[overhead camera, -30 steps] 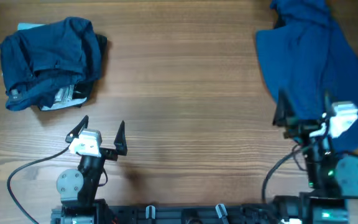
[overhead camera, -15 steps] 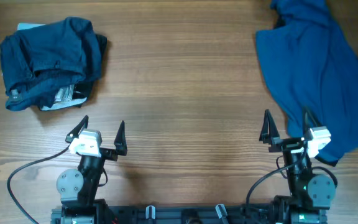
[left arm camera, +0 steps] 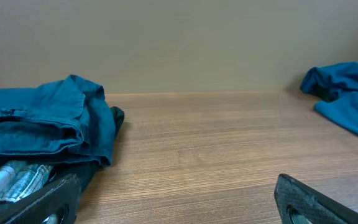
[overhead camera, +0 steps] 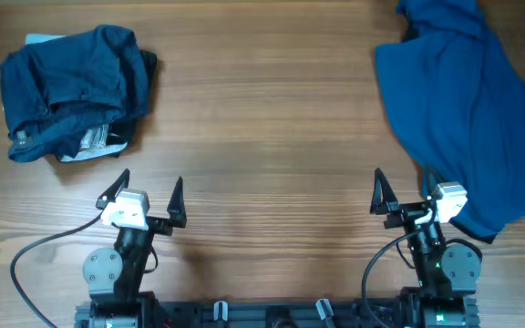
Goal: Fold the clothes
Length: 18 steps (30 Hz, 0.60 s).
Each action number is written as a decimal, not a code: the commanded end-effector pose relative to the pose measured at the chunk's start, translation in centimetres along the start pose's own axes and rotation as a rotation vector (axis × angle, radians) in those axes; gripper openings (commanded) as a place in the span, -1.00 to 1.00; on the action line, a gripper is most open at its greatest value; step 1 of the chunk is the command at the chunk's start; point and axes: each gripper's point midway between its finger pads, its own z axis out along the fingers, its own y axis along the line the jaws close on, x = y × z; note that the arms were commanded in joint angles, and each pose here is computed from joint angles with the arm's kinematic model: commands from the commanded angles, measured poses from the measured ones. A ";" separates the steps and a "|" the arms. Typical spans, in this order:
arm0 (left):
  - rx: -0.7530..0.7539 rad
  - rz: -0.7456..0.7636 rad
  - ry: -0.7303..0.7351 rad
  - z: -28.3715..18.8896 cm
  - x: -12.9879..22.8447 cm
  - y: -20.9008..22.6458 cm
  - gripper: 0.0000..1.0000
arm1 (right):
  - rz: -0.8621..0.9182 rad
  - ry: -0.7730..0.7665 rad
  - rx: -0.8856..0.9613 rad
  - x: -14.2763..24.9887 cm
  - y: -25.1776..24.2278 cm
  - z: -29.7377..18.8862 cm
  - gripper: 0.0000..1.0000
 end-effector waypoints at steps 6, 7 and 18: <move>0.002 -0.014 0.002 0.0 0.2 0.0 0.99 | -0.005 -0.012 0.011 -0.2 -0.1 0.0 1.00; 0.002 -0.014 0.002 0.0 0.2 0.0 0.99 | -0.005 -0.010 0.011 -0.2 -0.1 0.0 0.99; 0.002 -0.014 0.002 0.0 0.2 0.0 1.00 | -0.004 -0.007 0.011 -0.1 -0.2 0.0 0.99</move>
